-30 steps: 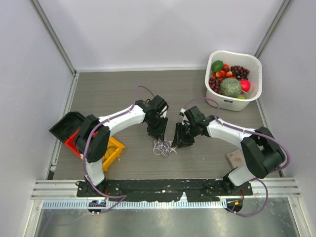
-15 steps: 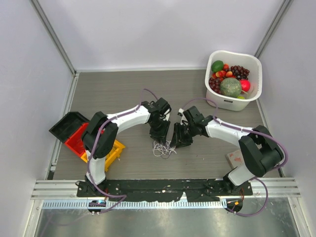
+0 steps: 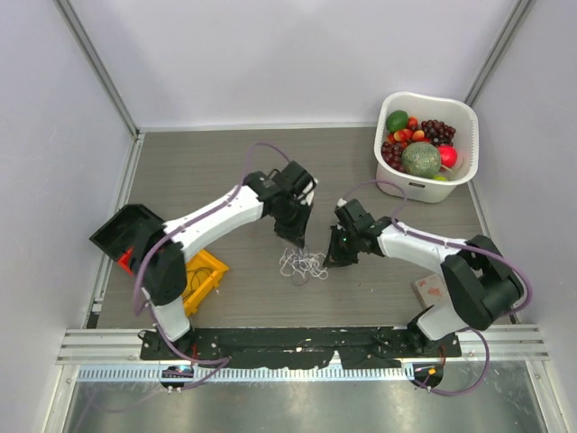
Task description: Untangle the cables
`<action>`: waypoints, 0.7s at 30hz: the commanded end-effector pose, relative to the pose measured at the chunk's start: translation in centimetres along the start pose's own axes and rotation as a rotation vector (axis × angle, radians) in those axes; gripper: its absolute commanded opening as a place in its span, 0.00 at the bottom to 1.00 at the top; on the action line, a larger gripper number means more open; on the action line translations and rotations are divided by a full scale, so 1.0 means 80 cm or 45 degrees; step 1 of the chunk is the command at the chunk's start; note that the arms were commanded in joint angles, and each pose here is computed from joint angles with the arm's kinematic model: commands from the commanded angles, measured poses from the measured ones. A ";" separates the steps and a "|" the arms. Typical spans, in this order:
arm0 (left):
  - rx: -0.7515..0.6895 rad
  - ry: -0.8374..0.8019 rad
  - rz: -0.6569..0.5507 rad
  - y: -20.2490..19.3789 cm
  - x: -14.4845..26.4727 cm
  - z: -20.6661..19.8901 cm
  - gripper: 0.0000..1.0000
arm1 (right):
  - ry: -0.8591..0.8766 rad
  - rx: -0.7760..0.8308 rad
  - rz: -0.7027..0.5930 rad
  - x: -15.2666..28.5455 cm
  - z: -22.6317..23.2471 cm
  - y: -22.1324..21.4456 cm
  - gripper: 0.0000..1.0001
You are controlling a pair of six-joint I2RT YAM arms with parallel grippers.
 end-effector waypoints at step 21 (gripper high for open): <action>0.128 -0.122 -1.572 0.016 0.554 -0.030 0.00 | -0.808 -0.258 -0.494 0.157 -0.167 0.076 0.01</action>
Point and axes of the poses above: each gripper's point midway between its finger pads, its own x axis back along the fingers, its own z axis along the line the jaws close on, y = z × x, the point moved 3 cm from there along x, back along the fingers, and after that the axes turned 5 degrees about x, right-handed, at the moved point
